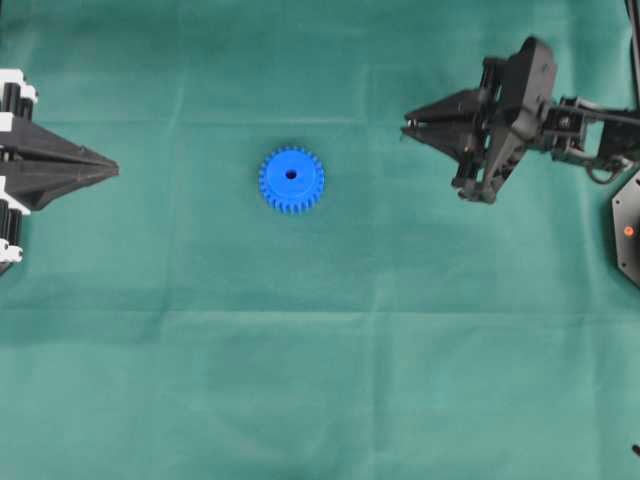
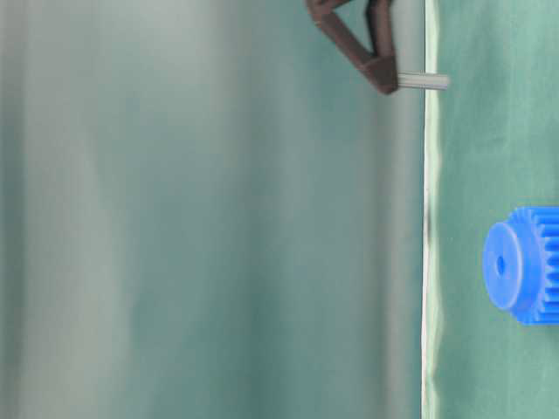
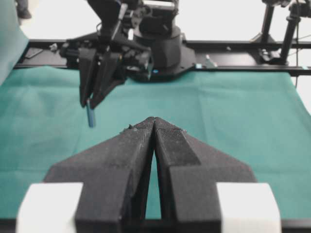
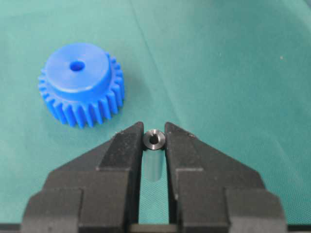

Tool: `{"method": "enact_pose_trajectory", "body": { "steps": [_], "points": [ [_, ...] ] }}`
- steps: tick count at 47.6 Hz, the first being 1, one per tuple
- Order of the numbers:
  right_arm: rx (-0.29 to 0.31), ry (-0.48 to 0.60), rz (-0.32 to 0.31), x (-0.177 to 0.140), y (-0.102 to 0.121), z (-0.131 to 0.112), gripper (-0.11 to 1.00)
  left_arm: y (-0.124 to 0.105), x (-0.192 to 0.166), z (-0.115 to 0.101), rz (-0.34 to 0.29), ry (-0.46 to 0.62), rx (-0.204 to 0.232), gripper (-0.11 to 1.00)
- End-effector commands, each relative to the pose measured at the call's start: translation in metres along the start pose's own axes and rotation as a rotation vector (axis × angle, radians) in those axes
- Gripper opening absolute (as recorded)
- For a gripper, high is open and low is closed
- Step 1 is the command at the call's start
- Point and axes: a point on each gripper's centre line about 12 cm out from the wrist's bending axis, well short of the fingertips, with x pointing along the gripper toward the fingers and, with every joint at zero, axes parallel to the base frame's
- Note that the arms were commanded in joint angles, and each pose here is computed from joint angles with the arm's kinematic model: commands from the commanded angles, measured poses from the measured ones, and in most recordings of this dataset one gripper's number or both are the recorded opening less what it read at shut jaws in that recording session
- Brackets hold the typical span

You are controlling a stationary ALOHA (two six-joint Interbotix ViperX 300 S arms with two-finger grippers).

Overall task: Insert the shaft placed at a random location into the center hole of the medium gear at another random location.
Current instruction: 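Close the right gripper on the shaft and lift it upright, then carry the shaft left with the right gripper over the blue gear's hole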

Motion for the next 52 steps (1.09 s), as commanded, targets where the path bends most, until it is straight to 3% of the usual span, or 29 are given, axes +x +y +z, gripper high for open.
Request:
{"method": "enact_pose_trajectory", "body": {
  "steps": [1,22,52],
  "points": [
    [-0.014,-0.028,0.007,-0.002,0.002,0.017,0.14,0.001,0.002,0.007,0.003,-0.018,0.000,0.00],
    [-0.015,-0.011,0.014,0.004,0.005,0.017,0.14,0.001,0.003,0.007,0.004,-0.012,-0.002,0.00],
    [-0.046,-0.034,0.106,0.083,0.046,0.052,0.14,0.001,0.003,0.007,0.004,-0.012,-0.002,0.00]
  ]
}}
